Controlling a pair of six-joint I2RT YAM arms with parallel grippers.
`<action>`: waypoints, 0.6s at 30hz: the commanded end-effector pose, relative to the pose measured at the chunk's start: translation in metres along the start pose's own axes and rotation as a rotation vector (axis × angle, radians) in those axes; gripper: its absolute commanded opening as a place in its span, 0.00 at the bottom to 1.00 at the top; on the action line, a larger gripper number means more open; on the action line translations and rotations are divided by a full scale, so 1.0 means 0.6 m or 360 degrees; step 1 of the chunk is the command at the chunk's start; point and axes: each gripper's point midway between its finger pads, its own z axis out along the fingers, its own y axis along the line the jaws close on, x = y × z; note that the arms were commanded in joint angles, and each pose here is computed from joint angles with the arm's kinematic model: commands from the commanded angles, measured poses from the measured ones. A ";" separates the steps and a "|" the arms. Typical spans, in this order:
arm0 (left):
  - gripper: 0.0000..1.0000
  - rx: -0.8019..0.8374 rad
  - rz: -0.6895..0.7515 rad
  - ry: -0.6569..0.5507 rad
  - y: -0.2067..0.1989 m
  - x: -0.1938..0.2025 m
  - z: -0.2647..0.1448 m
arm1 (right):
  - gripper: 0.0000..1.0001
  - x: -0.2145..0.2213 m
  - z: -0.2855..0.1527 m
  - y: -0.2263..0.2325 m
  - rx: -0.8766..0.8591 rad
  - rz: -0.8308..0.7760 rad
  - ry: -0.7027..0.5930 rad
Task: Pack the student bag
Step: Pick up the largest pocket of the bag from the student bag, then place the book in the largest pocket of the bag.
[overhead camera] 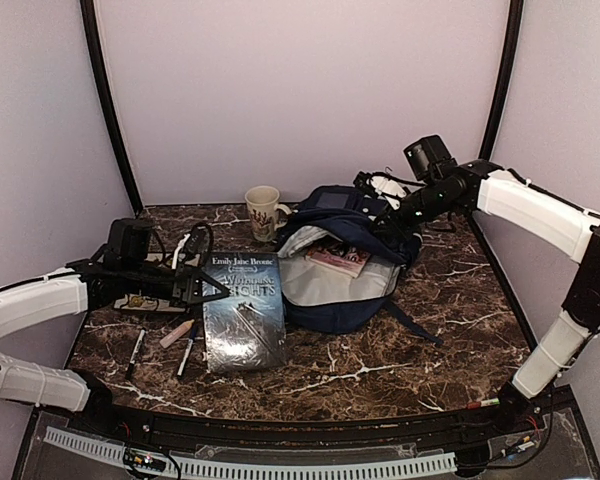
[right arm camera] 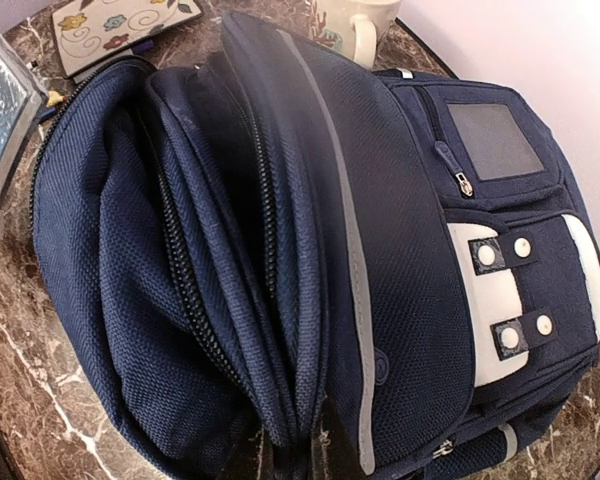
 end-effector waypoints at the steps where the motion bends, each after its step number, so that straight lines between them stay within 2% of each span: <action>1: 0.00 0.0356 0.0244 0.0045 -0.095 -0.018 0.018 | 0.00 -0.078 -0.049 0.014 -0.0155 0.0019 -0.0280; 5: 0.00 0.0458 0.0244 0.0082 -0.108 -0.031 0.064 | 0.00 -0.093 -0.071 0.029 -0.0219 -0.0053 -0.0354; 10: 0.00 0.0546 0.0203 0.0055 -0.101 -0.078 0.124 | 0.00 -0.104 -0.096 0.046 -0.0256 -0.0145 -0.0447; 18: 0.00 0.0555 0.0002 -0.0049 -0.048 -0.167 0.230 | 0.00 -0.108 -0.102 0.061 -0.0336 -0.0188 -0.0484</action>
